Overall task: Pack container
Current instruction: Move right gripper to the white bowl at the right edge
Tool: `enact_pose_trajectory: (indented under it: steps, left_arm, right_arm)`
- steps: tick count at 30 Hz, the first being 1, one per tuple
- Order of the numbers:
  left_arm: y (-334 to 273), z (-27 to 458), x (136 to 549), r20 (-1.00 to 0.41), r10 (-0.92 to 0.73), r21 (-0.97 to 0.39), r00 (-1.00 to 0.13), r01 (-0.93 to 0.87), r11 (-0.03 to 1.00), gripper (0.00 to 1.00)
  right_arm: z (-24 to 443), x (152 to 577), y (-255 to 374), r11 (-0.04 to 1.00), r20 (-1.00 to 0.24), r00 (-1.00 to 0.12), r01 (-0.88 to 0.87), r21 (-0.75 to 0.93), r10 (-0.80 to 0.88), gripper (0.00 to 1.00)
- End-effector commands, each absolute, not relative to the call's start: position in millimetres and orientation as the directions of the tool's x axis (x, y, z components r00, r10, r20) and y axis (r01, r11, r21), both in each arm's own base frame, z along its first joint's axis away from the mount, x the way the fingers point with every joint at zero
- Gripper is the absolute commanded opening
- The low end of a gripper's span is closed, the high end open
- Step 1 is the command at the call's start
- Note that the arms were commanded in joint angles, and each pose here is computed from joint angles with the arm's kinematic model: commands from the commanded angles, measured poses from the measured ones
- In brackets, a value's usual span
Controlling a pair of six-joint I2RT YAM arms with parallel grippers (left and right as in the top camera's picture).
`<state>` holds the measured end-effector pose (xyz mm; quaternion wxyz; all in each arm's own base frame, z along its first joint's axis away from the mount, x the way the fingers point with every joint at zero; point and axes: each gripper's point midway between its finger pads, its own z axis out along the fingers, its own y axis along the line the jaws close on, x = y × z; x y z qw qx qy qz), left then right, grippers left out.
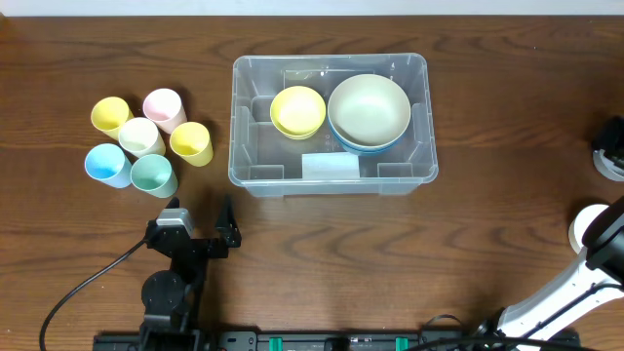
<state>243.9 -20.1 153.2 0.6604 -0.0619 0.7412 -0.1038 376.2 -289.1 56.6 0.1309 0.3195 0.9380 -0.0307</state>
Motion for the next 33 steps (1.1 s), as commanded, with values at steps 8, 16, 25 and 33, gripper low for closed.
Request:
enact_pose_trajectory:
  steps: [8,16,25,33]
  left_arm:
    - [-15.9,136.0,243.3,-0.964,-0.208,-0.214,-0.164,0.016,0.977,0.98]
    - [-15.9,135.8,243.4,-0.964,-0.208,-0.213,-0.165,0.016,0.977,0.98]
    - [-15.9,135.7,243.3,-0.964,-0.208,-0.213,-0.165,0.016,0.977,0.98]
    - [-16.0,135.8,243.4,-0.964,-0.208,-0.213,-0.165,0.016,0.977,0.98]
  right_arm:
    - [43.3,372.3,-283.8,0.826,-0.25,-0.795,0.563,0.036,0.552,0.54]
    - [41.8,371.4,-287.2,0.831,-0.253,-0.801,0.555,0.024,0.542,0.47]
    - [26.0,369.9,-294.8,0.844,-0.243,-0.817,0.536,0.012,0.523,0.56]
    - [22.9,371.2,-299.4,0.845,-0.251,-0.819,0.535,-0.006,0.516,0.36]
